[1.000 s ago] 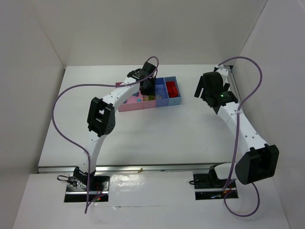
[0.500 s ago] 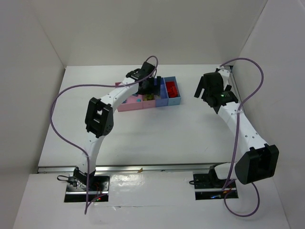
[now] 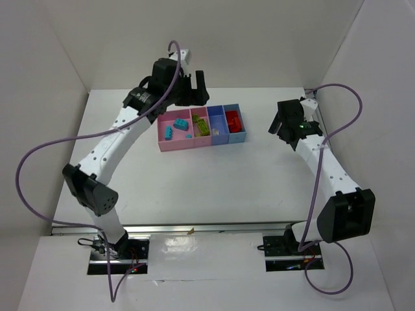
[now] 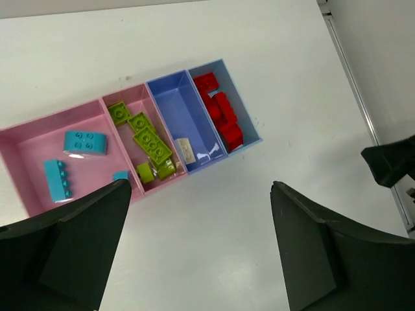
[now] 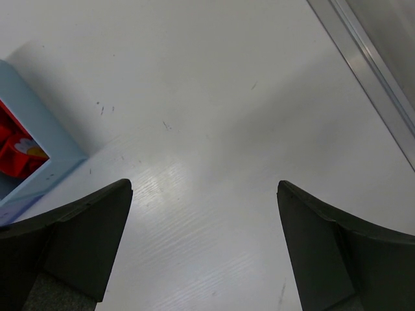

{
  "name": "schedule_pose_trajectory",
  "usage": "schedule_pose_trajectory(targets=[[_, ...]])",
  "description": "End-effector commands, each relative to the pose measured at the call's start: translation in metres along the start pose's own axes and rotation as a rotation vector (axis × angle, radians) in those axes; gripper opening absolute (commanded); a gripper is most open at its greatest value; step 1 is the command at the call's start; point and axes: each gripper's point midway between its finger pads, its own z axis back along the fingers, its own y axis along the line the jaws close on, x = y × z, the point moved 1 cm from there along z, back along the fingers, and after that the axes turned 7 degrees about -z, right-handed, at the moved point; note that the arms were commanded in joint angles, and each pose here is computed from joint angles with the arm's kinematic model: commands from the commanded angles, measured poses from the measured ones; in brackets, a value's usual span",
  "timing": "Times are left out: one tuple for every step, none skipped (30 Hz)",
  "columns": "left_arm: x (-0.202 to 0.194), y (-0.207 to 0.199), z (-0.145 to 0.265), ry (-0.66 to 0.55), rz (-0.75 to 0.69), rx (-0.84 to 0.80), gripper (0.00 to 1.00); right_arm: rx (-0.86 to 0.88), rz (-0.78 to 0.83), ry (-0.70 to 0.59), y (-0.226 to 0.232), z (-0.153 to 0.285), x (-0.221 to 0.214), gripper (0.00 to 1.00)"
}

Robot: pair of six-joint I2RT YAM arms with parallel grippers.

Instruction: Sort the legos into containers by color

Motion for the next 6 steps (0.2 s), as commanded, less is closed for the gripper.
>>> schedule_pose_trajectory(targets=[[-0.013, 0.006, 0.009, 0.011, -0.019, 0.016, 0.99, 0.008, -0.045, -0.017, -0.003, 0.002, 0.003, 1.00], [-0.011, 0.006, 0.013, 0.001, -0.019, 0.013, 0.99, 0.013, -0.050, -0.023, -0.003, 0.005, 0.005, 1.00], [-0.012, 0.009, 0.020, -0.005, -0.019, 0.023, 0.99, 0.034, -0.071, -0.030, 0.000, 0.006, 0.006, 1.00], [-0.013, 0.009, 0.024, -0.006, -0.019, 0.023, 0.99, 0.043, -0.069, -0.026, -0.002, 0.004, 0.004, 1.00], [-0.011, 0.009, 0.027, -0.020, -0.018, 0.019, 0.99, 0.057, -0.081, -0.043, -0.002, 0.007, 0.007, 1.00], [-0.008, 0.008, 0.030, -0.029, -0.017, 0.017, 0.99, 0.062, -0.086, -0.049, 0.000, 0.007, 0.008, 1.00]])
